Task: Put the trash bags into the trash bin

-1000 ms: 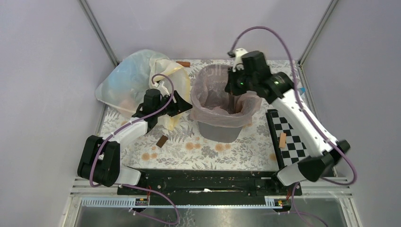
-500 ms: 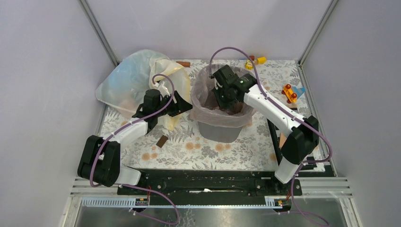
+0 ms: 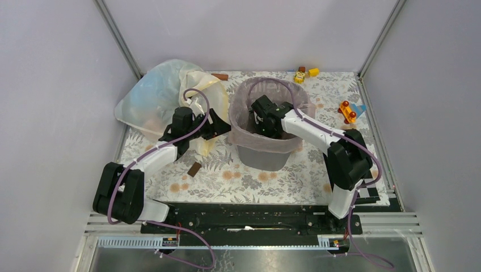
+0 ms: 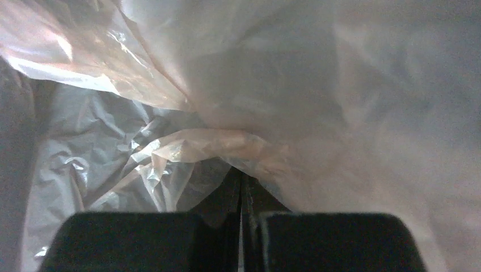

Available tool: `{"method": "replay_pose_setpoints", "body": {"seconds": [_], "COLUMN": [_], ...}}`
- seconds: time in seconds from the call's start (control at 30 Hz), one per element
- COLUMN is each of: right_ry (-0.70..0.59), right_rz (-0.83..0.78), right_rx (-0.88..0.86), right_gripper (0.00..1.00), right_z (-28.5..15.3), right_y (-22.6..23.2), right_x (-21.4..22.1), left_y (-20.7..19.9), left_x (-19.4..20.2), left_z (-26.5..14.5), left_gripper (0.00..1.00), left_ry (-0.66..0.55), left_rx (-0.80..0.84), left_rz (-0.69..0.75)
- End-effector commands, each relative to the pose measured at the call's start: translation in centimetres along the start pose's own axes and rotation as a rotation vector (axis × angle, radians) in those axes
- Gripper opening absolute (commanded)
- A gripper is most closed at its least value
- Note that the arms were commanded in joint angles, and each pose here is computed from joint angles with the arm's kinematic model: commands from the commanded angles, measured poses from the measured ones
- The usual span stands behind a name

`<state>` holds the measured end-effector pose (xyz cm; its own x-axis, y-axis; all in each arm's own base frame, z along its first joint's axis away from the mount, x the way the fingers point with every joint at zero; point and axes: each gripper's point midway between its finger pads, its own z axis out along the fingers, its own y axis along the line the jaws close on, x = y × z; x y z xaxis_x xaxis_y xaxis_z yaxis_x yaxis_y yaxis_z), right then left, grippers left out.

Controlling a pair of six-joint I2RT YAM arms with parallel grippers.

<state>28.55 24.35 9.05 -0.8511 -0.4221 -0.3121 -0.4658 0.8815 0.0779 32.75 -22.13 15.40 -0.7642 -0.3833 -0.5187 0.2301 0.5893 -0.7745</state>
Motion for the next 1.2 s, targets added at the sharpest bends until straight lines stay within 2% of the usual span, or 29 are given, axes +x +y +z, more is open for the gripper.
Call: {"method": "replay_pose_setpoints", "body": {"seconds": [0.0, 0.57, 0.8, 1.17], "right_ry": [0.012, 0.080, 0.117, -0.006], "right_rz": [0.009, 0.028, 0.035, 0.042], "right_rx": [-0.053, -0.128, -0.141, -0.095], "right_gripper": [0.00, 0.00, 0.00, 0.02], "right_z": [2.0, 6.1, 7.9, 3.1], "right_y": [0.6, 0.3, 0.4, -0.2], "right_x": [0.2, 1.9, 2.5, -0.2], "left_y": [-3.3, -7.2, -7.6, -5.9], "left_x": [-2.1, -5.5, -5.7, -4.6], "left_z": [-0.9, -4.4, -4.3, -1.8], "left_gripper": [0.70, 0.73, 0.73, 0.73], "left_ry": [-0.059, -0.150, -0.145, -0.082], "left_rx": [0.087, 0.059, 0.064, 0.081], "left_rz": [0.080, 0.150, 0.149, 0.100]}}
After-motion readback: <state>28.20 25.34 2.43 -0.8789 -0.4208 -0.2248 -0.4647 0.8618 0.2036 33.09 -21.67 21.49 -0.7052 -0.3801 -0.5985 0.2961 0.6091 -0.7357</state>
